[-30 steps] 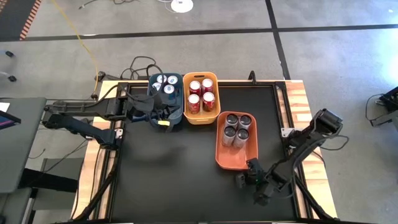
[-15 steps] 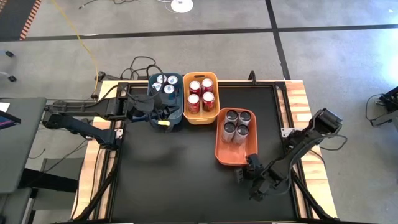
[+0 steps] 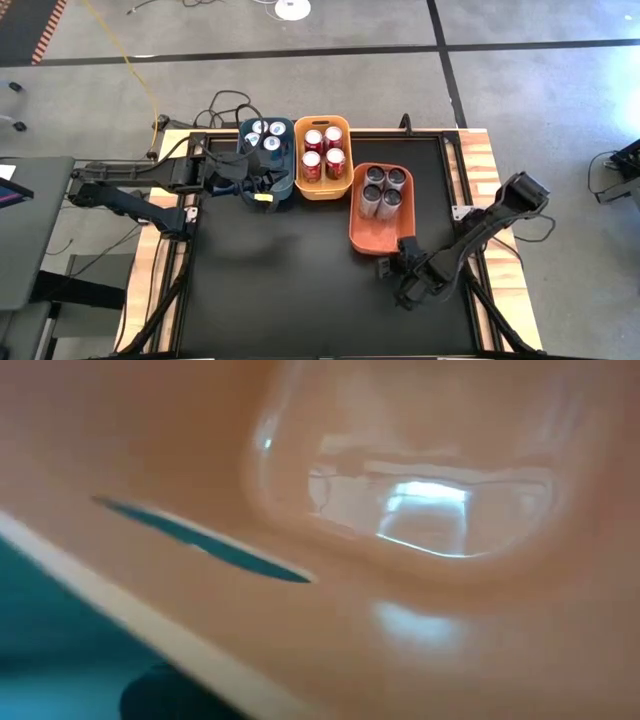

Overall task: Sort soda cans
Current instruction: Move the orange bin to the top right of the table

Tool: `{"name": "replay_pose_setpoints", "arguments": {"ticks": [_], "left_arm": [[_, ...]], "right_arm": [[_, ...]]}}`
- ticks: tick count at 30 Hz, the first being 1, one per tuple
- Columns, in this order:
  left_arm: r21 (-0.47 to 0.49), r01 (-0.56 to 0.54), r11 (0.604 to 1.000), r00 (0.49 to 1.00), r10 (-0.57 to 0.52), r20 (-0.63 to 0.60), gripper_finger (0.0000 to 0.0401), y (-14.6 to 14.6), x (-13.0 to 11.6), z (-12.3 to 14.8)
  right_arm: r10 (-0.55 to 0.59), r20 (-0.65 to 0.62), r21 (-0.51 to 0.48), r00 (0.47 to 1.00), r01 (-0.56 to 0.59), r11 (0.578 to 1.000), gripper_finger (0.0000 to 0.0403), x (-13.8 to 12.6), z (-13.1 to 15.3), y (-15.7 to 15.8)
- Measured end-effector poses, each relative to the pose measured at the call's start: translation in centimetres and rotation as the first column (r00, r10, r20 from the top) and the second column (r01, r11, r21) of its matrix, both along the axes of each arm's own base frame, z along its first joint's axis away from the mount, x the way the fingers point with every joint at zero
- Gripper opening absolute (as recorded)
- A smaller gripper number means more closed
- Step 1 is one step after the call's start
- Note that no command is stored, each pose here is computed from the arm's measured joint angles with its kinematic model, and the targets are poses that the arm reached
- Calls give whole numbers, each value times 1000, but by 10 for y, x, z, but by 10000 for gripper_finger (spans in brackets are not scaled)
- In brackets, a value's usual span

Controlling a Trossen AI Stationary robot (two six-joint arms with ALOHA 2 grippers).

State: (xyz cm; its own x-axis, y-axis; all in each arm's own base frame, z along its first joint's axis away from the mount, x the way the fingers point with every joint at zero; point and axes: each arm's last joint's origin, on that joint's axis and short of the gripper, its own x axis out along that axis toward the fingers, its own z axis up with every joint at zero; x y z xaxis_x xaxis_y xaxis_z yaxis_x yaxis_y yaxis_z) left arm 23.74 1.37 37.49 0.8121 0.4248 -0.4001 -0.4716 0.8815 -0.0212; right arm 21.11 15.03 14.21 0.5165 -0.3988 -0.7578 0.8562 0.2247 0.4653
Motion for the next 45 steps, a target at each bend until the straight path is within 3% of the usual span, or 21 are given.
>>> {"name": "replay_pose_setpoints", "arguments": {"ticks": [12,22,28,45], "left_arm": [[-1,-3,1000,1000,3,0,0,2,0,0],[6,-38,999,999,38,-3,0,11,-1,0],[9,-37,999,999,37,-5,0,11,-1,0],[22,-45,999,999,46,-14,0,15,-1,0]], "right_arm": [[-73,-208,-93,975,55,994,0,-15,15,-34],[-28,-289,-158,957,-18,987,0,2,20,-66],[-92,-318,-141,944,49,989,0,6,13,-88],[-56,-358,-132,932,9,991,0,27,11,-143]]}}
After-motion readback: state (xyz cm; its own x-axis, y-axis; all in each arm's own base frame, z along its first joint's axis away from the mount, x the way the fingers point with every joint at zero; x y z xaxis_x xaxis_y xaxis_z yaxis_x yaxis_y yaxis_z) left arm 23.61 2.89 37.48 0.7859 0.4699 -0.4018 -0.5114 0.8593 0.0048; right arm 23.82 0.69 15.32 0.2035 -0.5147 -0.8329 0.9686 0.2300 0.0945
